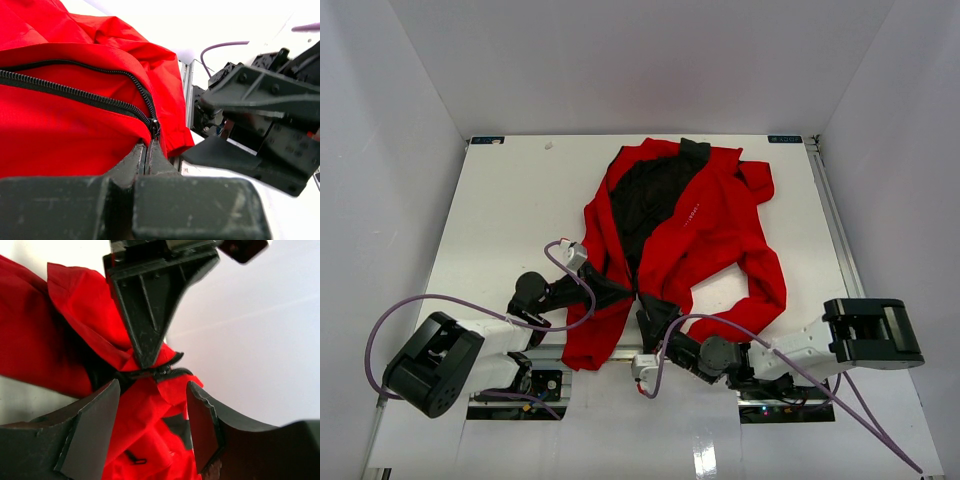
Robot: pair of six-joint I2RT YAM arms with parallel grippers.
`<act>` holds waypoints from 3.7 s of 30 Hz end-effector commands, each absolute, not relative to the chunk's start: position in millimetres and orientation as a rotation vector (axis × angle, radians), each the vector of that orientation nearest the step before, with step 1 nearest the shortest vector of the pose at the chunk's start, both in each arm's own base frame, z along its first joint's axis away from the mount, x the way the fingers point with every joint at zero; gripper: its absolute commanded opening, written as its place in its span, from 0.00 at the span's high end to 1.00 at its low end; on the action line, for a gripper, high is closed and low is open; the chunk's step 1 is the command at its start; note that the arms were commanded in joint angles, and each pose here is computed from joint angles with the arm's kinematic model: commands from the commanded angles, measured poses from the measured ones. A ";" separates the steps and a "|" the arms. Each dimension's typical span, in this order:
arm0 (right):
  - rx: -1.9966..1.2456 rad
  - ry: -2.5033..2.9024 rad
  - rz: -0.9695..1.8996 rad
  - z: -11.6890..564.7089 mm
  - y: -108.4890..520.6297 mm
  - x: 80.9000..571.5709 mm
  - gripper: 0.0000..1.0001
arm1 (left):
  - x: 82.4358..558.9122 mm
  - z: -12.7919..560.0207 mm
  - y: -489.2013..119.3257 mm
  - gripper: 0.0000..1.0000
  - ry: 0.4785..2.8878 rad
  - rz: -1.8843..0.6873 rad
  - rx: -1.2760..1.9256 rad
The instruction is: Zip up the jacket
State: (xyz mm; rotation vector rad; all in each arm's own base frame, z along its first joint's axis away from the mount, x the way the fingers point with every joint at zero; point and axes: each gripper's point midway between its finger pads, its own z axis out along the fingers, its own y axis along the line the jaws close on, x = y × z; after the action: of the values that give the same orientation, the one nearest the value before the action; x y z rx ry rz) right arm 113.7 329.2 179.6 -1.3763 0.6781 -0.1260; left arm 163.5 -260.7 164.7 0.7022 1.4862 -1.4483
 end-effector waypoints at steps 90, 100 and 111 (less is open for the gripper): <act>-1.413 0.752 -0.214 179.6 335.8 140.2 0.62 | 154.5 178.2 -258.7 1.00 1.424 -1.485 0.757; -1.397 0.736 -0.227 176.0 339.9 140.9 0.62 | 153.7 178.7 -258.3 1.00 1.421 -1.488 0.758; -1.325 0.707 -0.274 194.0 344.8 146.4 0.66 | 152.2 178.1 -258.7 1.00 1.421 -1.499 0.764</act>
State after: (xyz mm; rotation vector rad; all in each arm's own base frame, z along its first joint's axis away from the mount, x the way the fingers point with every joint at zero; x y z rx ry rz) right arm 143.1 339.5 160.1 -1.4641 0.7162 -0.2803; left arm 159.4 -258.9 172.9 0.7220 1.4600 -1.4831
